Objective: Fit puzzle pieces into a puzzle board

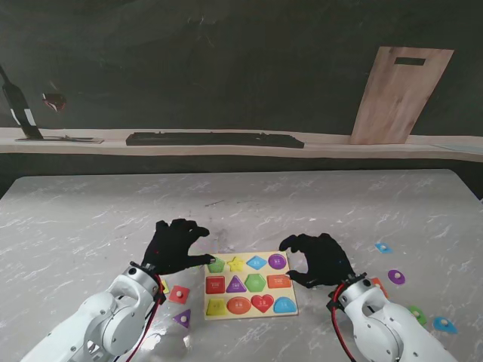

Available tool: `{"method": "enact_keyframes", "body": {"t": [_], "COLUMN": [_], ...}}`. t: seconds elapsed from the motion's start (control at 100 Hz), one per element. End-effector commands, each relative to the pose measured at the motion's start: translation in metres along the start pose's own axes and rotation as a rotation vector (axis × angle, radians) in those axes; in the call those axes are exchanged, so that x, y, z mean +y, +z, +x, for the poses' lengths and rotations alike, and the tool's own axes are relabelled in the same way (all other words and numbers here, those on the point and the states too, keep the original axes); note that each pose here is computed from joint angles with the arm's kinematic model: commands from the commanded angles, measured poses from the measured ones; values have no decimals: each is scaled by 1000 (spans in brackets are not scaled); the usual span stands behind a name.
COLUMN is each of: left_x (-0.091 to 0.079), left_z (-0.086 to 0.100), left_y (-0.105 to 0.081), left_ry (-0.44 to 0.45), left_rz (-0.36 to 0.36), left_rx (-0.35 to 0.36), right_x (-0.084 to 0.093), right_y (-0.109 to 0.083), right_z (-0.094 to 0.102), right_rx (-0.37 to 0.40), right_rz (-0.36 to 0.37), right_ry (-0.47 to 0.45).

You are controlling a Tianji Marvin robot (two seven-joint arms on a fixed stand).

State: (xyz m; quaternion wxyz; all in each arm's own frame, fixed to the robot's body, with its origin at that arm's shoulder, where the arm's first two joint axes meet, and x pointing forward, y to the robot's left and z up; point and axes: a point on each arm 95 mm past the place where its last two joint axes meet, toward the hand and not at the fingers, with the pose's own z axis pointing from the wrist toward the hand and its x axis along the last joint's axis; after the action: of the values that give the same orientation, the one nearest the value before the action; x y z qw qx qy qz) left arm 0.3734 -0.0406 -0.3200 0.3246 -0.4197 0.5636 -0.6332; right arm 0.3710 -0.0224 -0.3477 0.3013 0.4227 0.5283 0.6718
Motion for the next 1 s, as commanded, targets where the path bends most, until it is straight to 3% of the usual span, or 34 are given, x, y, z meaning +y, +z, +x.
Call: {"method": "enact_keyframes", "body": {"t": [0.0, 0.31, 0.67, 0.99], "left_x": [-5, -20, -25, -23], "left_z": [1, 1, 5, 9], "left_y": [-4, -20, -24, -26], "left_ry": [-24, -258, -254, -282], "left_rz": [32, 157, 228, 240], "left_rx": [-10, 4, -3, 10], "right_x": [1, 31, 44, 46], "right_y": [-9, -49, -90, -122], "right_z": [2, -12, -20, -29], "right_rx": [7, 4, -76, -240], "right_rz": [-8, -16, 110, 205], "right_ry": [-1, -135, -340, -445]}}
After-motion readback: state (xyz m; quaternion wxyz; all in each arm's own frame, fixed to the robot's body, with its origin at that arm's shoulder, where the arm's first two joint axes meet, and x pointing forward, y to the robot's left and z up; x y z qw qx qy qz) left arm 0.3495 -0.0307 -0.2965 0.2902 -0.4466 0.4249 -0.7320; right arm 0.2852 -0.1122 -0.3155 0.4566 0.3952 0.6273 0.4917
